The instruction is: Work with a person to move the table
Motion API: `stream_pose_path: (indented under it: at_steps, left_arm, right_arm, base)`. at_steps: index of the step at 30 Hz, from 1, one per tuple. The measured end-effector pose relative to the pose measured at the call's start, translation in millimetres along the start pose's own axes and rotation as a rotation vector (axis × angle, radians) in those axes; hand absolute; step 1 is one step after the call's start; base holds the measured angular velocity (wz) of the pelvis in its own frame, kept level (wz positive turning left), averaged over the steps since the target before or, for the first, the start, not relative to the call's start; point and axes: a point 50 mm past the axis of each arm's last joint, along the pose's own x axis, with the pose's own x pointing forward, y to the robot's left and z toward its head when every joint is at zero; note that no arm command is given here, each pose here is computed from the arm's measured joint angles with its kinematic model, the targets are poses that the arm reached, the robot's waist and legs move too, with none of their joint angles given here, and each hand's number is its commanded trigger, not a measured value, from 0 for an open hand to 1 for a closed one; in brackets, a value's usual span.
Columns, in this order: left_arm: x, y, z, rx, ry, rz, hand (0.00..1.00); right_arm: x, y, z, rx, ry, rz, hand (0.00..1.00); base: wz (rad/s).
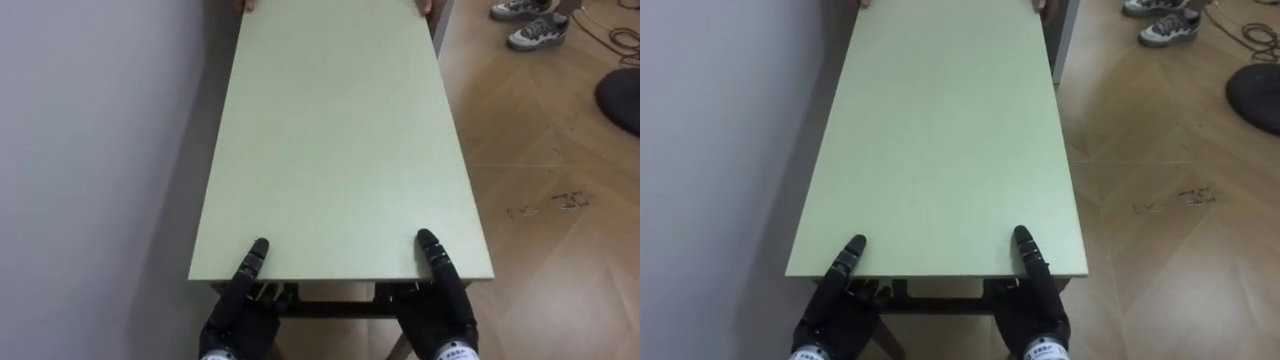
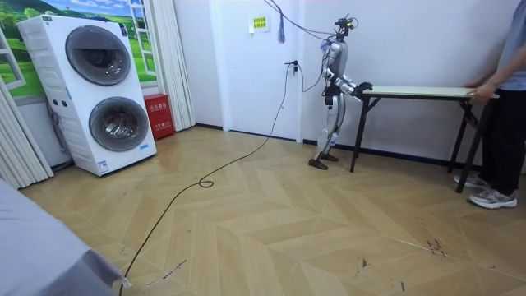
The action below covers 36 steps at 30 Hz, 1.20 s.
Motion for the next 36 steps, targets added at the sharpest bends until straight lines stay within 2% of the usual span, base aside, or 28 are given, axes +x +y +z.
stream_pose_path:
  at_steps: [2,3,4,5,6,7,10,13,18,25,36]
  left_arm:
    - [0.2,1.7,0.2,0.001,0.001,-0.004,0.65]
    - [0.2,1.9,0.1,0.000,0.002,-0.004,0.32]
    - [0.1,2.5,-0.2,0.000,0.004,-0.002,0.11]
    - [0.0,3.0,-0.3,0.005,0.005,-0.002,0.00]
    - [-0.4,4.5,-0.3,0.039,0.009,-0.008,0.00]
    - [-1.1,6.2,0.9,0.103,0.017,-0.015,0.00]
    - [-1.4,8.6,5.1,0.290,0.041,-0.020,0.00]
    - [2.3,6.0,10.0,0.420,0.053,-0.040,0.00]
    - [4.1,6.0,8.7,0.444,0.073,-0.060,0.00]
    - [2.0,15.1,-5.9,0.555,0.176,-0.038,0.00]
    - [2.4,21.7,-5.9,0.600,0.208,-0.011,0.00]
  right_arm:
    - [-0.2,-0.7,-0.4,0.000,0.003,-0.002,1.00]
    - [-0.3,-1.2,-0.5,-0.001,0.003,-0.001,0.75]
    - [-0.3,-2.3,-0.7,-0.001,0.006,-0.001,0.62]
    - [-0.4,-2.6,-1.0,-0.001,0.010,-0.001,0.36]
    - [-0.1,-3.2,-1.1,-0.002,0.013,0.002,0.08]
    - [0.4,-3.2,-1.2,-0.003,0.016,0.004,0.00]
    - [0.6,-6.9,-0.3,-0.024,0.031,0.023,0.00]
    - [-1.2,-9.6,3.6,-0.124,0.060,0.073,0.00]
    - [-3.0,-9.7,7.9,-0.188,0.092,0.116,0.00]
    - [-4.3,-10.1,7.2,-0.223,0.122,0.146,0.00]
    - [-6.5,-15.3,7.8,-0.299,0.163,0.174,0.00]
  base:
    - [-0.02]
    - [0.00]
    - [0.00]
    - [0.00]
    - [0.00]
    - [0.00]
    - [0.00]
    - [-0.03]
    - [-0.10]
    - [-0.02]
    - [0.00]
